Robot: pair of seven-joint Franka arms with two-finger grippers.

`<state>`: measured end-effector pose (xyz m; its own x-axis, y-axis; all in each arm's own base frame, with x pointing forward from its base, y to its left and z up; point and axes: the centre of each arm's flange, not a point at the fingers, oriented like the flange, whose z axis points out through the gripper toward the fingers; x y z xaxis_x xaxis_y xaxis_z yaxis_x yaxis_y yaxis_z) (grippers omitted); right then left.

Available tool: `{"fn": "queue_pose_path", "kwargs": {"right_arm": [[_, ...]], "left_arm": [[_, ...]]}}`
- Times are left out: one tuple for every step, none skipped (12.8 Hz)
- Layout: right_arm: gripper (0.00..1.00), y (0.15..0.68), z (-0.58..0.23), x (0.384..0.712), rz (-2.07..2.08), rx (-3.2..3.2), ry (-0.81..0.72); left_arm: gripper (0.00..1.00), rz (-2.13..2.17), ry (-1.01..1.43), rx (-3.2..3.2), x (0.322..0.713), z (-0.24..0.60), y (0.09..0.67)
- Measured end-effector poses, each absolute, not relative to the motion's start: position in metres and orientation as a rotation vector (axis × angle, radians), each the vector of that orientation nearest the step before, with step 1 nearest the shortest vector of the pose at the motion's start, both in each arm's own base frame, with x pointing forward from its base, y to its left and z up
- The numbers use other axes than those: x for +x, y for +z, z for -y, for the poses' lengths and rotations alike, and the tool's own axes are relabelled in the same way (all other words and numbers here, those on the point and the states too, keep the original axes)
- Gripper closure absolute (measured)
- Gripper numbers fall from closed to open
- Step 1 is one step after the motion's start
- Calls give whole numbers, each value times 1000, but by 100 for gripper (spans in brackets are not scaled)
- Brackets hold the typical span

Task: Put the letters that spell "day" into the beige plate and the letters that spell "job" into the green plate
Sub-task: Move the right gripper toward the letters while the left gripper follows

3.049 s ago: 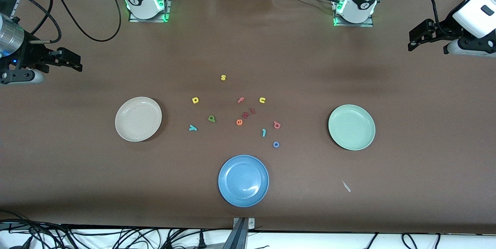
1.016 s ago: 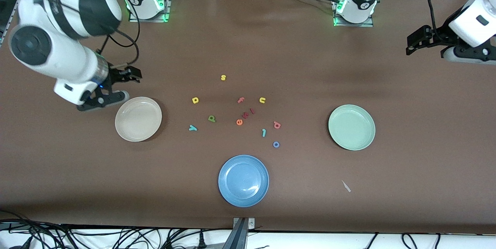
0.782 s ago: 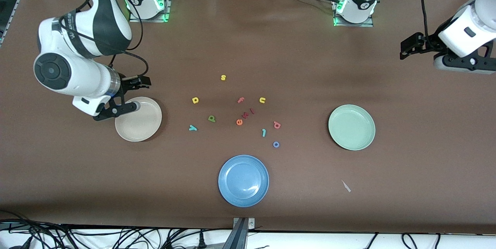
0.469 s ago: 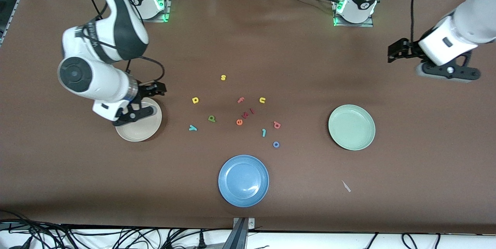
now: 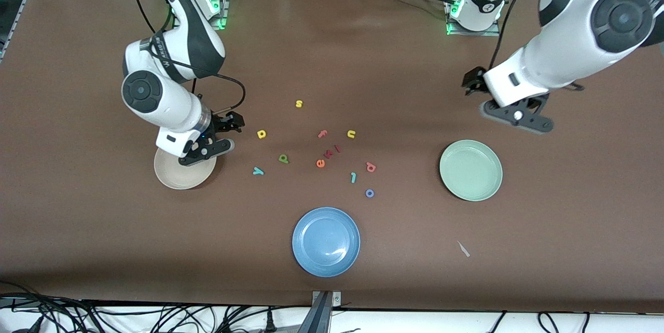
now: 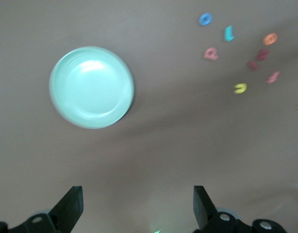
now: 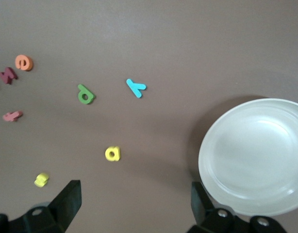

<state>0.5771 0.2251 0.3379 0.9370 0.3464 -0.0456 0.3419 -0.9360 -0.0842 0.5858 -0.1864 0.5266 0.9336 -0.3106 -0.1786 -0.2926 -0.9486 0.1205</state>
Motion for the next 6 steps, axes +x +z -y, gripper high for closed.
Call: {"fn": "queue_pose_path", "kwargs": {"right_arm": [[0, 323, -224, 564, 541, -3017, 64], [0, 310, -224, 551, 550, -3016, 75], [0, 302, -224, 544, 557, -3017, 97], [0, 297, -226, 539, 568, -3017, 120], [0, 294, -228, 536, 592, -3019, 145], [0, 291, -232, 534, 638, -3031, 171]], "left_arm": [[0, 460, -278, 2969, 596, 192, 516], [0, 451, -265, 2956, 605, 193, 505], [0, 447, -270, 2952, 610, 194, 496], [0, 448, -280, 2948, 614, 197, 486], [0, 444, -258, 2945, 620, 199, 479], [0, 425, -208, 2944, 627, 201, 473]]}}
